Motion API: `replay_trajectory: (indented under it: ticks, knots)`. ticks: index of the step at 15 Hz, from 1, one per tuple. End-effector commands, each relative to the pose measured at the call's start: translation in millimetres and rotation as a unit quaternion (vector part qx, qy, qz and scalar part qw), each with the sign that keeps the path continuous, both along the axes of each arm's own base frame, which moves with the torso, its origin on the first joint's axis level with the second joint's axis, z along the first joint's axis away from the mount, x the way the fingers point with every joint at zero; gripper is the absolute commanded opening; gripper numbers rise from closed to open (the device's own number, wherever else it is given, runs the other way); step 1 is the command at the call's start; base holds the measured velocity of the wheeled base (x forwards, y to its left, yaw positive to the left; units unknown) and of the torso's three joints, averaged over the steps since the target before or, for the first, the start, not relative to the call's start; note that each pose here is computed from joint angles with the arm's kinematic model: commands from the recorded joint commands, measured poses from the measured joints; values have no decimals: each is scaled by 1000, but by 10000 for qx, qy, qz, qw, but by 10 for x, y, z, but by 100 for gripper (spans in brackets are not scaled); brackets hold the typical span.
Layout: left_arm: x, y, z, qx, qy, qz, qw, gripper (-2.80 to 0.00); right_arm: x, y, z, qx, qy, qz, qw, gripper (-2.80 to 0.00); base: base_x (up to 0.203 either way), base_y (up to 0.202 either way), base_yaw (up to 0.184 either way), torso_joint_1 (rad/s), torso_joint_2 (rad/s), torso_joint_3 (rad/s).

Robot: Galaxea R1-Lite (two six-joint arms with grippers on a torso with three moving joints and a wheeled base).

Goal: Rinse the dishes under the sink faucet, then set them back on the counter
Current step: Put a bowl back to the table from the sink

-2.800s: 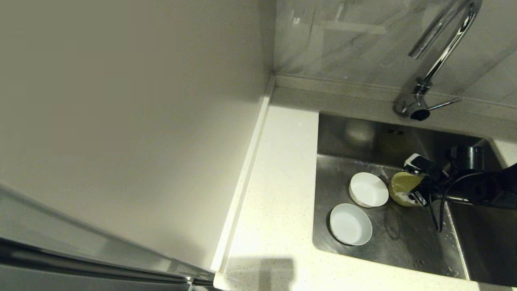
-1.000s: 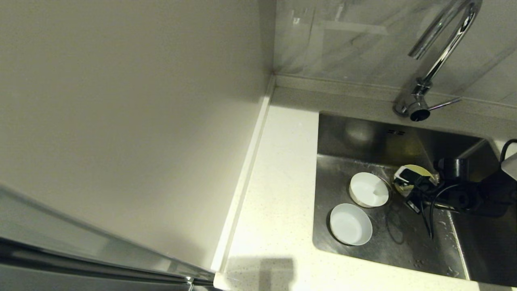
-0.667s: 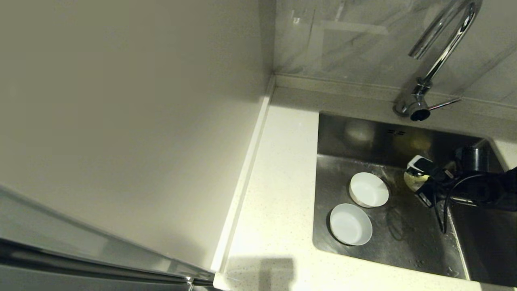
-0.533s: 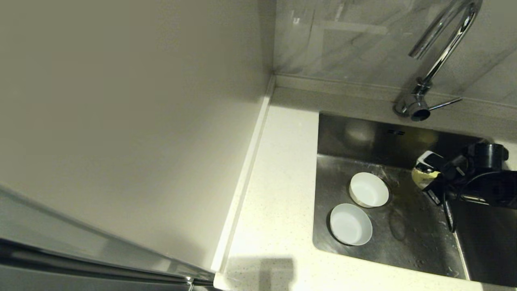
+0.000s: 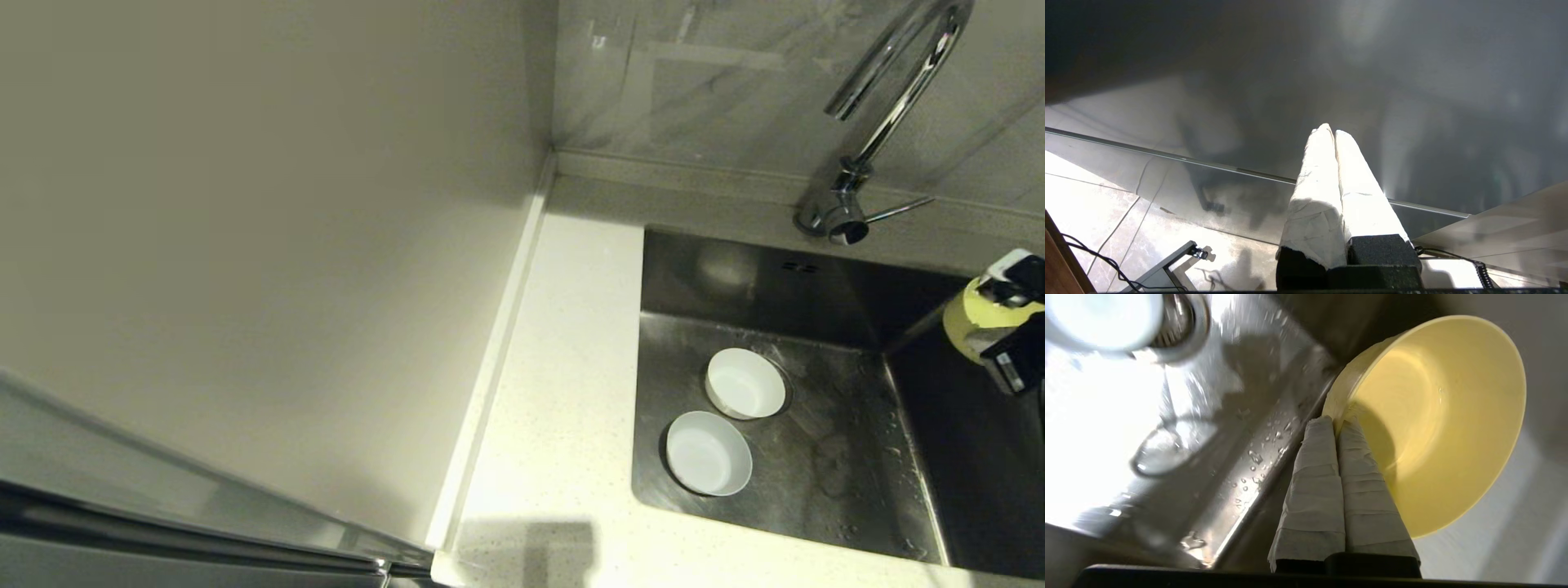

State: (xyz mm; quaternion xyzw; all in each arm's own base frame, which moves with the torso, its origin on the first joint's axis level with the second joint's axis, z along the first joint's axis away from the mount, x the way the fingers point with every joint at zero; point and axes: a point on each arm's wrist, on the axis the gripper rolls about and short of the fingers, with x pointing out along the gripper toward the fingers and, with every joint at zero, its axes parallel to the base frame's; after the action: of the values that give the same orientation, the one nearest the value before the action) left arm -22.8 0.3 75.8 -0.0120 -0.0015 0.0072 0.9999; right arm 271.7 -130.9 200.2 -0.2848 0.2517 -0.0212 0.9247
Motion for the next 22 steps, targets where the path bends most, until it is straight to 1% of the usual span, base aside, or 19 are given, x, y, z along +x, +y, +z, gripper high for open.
replay_trajectory:
  ticks: [1,3,5,9,12,14,16,19,22]
  knots:
    - [-2,0,0,-3,-17,11,10000,-280,-298,67,407,-84,-616,-98,9980,-280,0,0,0,0,0,0]
    - [-2,0,0,-3,-17,1,10000,-280,-292,-2,466,-112,-699,-210,9973,-280,0,0,0,0,0,0]
    - [-2,0,0,-3,-17,4,10000,-280,-143,-92,376,-87,-550,-284,9980,-280,0,0,0,0,0,0]
    - [-2,0,0,-3,-17,4,10000,-280,251,-360,259,-231,-372,-748,9962,-280,0,0,0,0,0,0]
    - [-3,0,-1,-3,-23,4,10000,-280,396,-590,165,-301,-271,-1117,9929,-280,0,0,0,0,0,0]
    - [-2,0,0,-3,-17,0,10000,-280,405,-730,138,-321,-257,-1307,9906,-280,0,0,0,0,0,0]
    - [-2,0,0,-3,-17,-3,10000,-280,388,-792,161,-342,-297,-1397,9892,-280,0,0,0,0,0,0]
    - [-2,0,0,-3,-17,12,10000,-280,370,-867,176,-395,-316,-1559,9865,-280,0,0,0,0,0,0]
    - [-2,0,0,-3,-17,4,10000,-280,340,-888,165,-389,-286,-1605,9858,-280,0,0,0,0,0,0]
